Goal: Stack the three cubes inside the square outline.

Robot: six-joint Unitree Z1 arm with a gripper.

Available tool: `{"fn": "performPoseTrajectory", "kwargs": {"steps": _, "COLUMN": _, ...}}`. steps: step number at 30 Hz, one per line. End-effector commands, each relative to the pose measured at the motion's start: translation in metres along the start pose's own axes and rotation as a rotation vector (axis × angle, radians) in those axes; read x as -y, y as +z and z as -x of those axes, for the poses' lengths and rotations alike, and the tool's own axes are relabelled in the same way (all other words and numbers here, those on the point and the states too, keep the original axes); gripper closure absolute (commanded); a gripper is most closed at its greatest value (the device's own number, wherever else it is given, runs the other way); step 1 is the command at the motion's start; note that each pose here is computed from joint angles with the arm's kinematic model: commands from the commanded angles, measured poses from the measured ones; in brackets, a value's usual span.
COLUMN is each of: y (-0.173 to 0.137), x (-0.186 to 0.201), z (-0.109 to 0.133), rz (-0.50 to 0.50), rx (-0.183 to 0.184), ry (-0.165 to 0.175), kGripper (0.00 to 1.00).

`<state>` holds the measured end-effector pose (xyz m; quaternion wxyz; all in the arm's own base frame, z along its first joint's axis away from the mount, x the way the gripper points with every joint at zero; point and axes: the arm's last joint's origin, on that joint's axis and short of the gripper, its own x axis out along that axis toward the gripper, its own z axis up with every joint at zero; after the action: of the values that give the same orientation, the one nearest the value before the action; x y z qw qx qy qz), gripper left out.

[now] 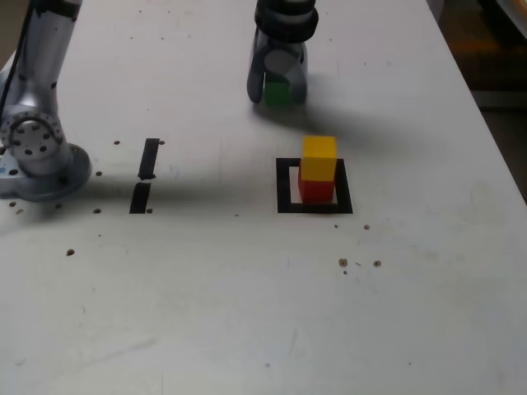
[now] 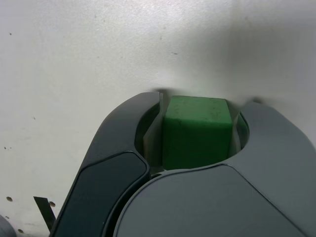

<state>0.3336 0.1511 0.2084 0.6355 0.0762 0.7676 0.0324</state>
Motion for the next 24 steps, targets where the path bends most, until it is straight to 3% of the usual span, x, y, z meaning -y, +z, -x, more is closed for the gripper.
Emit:
{"fn": "performPoseTrajectory", "kwargs": {"steps": 1, "y": 0.000, "x": -0.001, "z": 0.003, "rz": 0.005, "rx": 0.007, "ry": 0.001, "kGripper": 0.84}}
{"fn": "performPoseTrajectory", "kwargs": {"steps": 5, "y": -0.007, "x": 0.002, "z": 0.013, "rz": 0.005, "rx": 0.007, "ry": 0.000, "kGripper": 0.89}}
{"fn": "performPoseTrajectory", "kwargs": {"steps": 8, "y": -0.020, "x": 0.011, "z": 0.034, "rz": -0.006, "rx": 0.012, "ry": 0.007, "kGripper": 0.90}}
{"fn": "performPoseTrajectory", "kwargs": {"steps": 12, "y": -0.045, "x": 0.037, "z": 0.084, "rz": -0.045, "rx": 0.028, "ry": 0.029, "kGripper": 0.90}}
{"fn": "performPoseTrajectory", "kwargs": {"steps": 17, "y": -0.091, "x": 0.096, "z": 0.159, "rz": -0.090, "rx": 0.096, "ry": 0.063, "kGripper": 0.90}}
{"fn": "performPoseTrajectory", "kwargs": {"steps": 20, "y": -0.102, "x": 0.127, "z": 0.174, "rz": -0.082, "rx": 0.104, "ry": 0.041, "kGripper": 0.90}}
{"fn": "performPoseTrajectory", "kwargs": {"steps": 24, "y": -0.097, "x": 0.161, "z": 0.172, "rz": -0.066, "rx": 0.075, "ry": 0.002, "kGripper": 0.90}}
